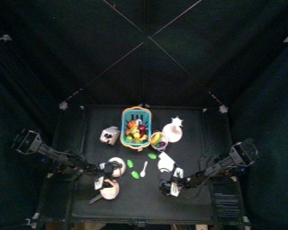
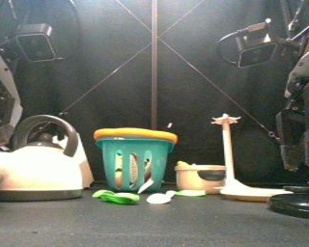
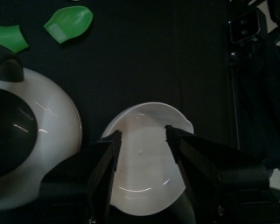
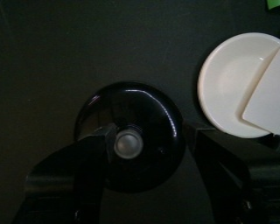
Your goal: Place pot lid below plate and grab pan
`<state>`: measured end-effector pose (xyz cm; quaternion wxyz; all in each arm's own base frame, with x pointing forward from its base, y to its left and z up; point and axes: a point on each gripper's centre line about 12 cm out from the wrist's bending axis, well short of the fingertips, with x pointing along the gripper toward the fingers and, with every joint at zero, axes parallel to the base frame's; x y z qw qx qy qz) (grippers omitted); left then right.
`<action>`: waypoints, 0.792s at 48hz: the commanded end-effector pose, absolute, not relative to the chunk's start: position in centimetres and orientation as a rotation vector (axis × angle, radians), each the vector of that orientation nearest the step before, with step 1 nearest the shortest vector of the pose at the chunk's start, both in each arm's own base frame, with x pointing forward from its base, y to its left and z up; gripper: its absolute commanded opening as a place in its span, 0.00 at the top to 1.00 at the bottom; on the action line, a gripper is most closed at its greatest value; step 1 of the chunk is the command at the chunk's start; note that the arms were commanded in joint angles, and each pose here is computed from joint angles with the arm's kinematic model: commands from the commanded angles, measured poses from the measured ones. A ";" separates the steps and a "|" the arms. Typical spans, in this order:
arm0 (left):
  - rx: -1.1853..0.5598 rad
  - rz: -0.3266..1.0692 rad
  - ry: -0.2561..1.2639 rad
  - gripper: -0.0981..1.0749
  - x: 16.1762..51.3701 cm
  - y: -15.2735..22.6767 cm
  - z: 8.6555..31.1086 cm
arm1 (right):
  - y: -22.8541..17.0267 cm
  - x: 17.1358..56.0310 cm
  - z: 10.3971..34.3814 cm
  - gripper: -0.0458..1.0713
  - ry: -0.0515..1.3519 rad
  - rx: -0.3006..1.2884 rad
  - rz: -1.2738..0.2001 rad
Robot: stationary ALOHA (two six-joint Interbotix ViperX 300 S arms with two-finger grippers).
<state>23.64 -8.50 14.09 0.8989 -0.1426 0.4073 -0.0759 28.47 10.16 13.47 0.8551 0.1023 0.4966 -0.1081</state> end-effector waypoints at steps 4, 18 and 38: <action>-0.224 -0.165 0.823 0.20 24.1 -8.0 14.2 | 10.3 29.1 14.4 0.12 1.015 0.232 -0.218; -0.144 -0.145 0.858 0.20 24.8 -6.8 12.7 | 10.4 29.3 14.2 0.12 1.018 0.225 -0.219; -0.108 -0.129 0.970 0.20 26.0 -7.1 9.6 | 10.4 29.6 14.0 0.12 1.019 0.205 -0.218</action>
